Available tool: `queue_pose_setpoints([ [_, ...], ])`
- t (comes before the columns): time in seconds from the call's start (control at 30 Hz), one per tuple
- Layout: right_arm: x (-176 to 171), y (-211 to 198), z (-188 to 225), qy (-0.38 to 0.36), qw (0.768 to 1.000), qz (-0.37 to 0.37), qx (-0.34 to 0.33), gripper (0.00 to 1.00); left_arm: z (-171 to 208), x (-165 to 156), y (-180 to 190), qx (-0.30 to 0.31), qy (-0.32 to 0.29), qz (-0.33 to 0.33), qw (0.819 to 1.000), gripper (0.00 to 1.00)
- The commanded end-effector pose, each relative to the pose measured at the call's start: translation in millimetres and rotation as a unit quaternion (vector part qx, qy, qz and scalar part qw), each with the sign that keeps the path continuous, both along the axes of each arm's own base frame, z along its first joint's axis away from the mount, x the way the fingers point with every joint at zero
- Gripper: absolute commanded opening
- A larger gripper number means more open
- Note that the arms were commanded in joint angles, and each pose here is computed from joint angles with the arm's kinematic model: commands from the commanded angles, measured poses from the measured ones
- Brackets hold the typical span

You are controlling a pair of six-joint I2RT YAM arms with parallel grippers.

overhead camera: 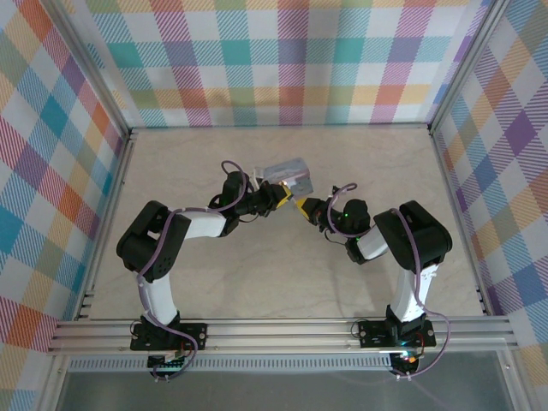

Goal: Unlock the padlock with the key

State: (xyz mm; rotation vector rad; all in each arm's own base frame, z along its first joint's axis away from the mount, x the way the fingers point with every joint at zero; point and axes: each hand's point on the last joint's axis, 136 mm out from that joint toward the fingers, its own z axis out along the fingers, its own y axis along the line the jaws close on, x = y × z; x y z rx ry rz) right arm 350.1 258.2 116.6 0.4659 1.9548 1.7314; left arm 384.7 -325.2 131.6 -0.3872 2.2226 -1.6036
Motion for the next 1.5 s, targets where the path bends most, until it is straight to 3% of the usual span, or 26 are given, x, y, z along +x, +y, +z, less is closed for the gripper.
queue_pose_setpoints([
  [0.0,5.0,11.2,26.5,-0.06,0.998,0.014,0.009,0.01,24.7,-25.1,-24.2,-0.045,-0.025,-0.074,0.996,0.05],
  [0.37,14.7,21.6,43.5,0.023,0.995,0.031,0.09,0.03,26.2,-26.4,-23.6,-0.051,-0.027,-0.074,0.996,0.05],
  [0.6,17.3,27.6,38.4,0.016,0.996,0.043,0.081,0.04,24.1,-29.3,-25.8,-0.05,-0.024,-0.083,0.995,0.02],
  [1.17,17.2,49.5,43.1,0.013,0.994,0.081,0.072,0.02,19.8,-68.9,-62.4,-0.042,-0.019,-0.188,0.981,0.0],
  [1.47,5.2,38.9,23.6,0.023,0.995,0.074,0.061,0.08,8.2,-57.2,-43.4,-0.004,-0.011,-0.149,0.989,0.0],
])
